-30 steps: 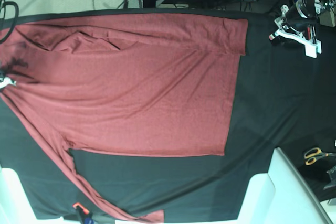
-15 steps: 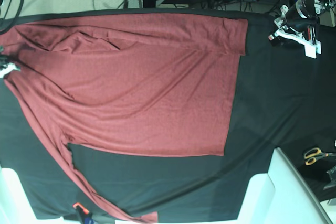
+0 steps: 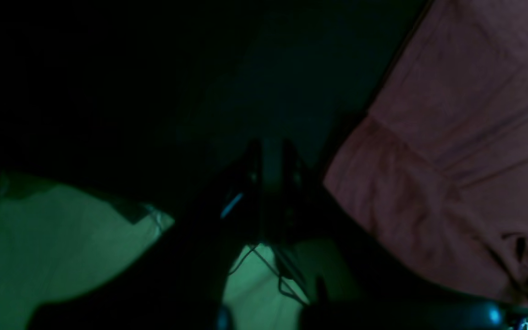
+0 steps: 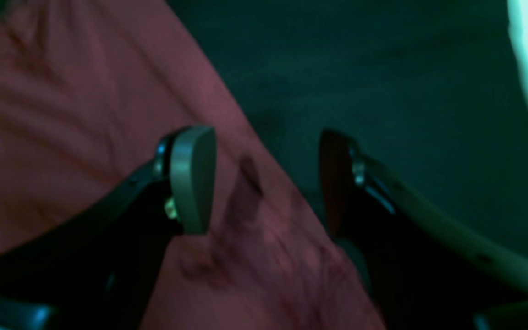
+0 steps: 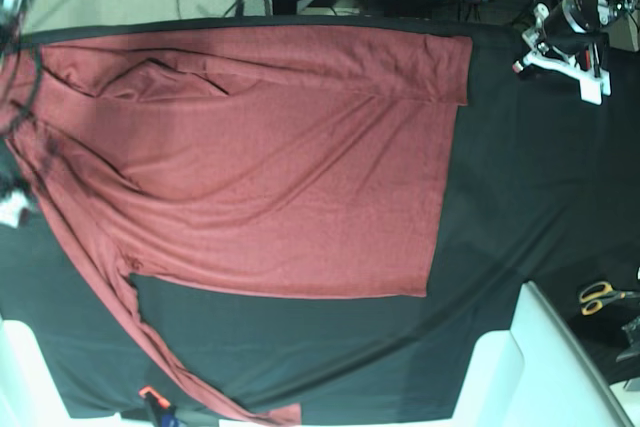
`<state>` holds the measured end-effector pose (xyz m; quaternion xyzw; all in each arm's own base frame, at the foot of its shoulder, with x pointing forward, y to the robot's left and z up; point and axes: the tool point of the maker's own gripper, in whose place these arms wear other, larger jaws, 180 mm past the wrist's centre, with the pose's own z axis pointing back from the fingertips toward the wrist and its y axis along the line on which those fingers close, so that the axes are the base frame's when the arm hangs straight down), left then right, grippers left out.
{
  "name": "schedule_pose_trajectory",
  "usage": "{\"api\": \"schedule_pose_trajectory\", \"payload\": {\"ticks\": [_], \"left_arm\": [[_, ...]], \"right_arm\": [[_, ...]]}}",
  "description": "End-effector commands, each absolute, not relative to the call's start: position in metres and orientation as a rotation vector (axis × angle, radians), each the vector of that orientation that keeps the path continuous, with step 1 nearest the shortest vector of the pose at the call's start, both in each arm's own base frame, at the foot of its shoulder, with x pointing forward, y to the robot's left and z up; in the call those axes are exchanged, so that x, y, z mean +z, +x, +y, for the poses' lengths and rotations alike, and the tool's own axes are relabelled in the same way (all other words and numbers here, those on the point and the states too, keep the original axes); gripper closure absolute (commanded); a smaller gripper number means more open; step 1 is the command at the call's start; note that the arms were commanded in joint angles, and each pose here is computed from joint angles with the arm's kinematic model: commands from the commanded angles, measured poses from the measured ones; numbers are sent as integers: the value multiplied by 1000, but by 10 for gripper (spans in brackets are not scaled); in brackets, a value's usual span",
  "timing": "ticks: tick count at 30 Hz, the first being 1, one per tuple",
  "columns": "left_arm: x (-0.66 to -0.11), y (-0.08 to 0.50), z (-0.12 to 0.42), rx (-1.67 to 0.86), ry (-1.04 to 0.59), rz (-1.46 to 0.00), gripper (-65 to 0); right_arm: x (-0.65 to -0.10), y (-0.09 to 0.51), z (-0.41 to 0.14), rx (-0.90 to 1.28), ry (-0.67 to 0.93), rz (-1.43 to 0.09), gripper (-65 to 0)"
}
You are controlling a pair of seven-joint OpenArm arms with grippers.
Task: Fold the T-shirt properly
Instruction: 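Move the right gripper to the shirt's shoulder edge and grasp it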
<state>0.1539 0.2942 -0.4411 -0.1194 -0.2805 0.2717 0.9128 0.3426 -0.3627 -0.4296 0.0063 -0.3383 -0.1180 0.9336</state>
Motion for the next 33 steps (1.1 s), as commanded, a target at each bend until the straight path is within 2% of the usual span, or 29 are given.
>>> {"api": "schedule_pose_trajectory", "payload": {"ticks": [1,6,18,31,33], "left_arm": [[-432,159,299,538,-241,-609,0],[-431,160,299,535,-242,-612,0],[-432,159,299,539,-241,-608,0],[-433,160,299,542,-242,-609,0],[-433,160,299,542,-242,-609,0]], "right_arm": [[-416,358,-376,-237,0,-718,-332],[-437,387,-366,-216,1,-702,-272],[-472,395,-330,-201,61,-676,-273],[-443,403,-365,-194,-55,-710,-273],[-449,398,-370,-225,-77,-693,-294]]}}
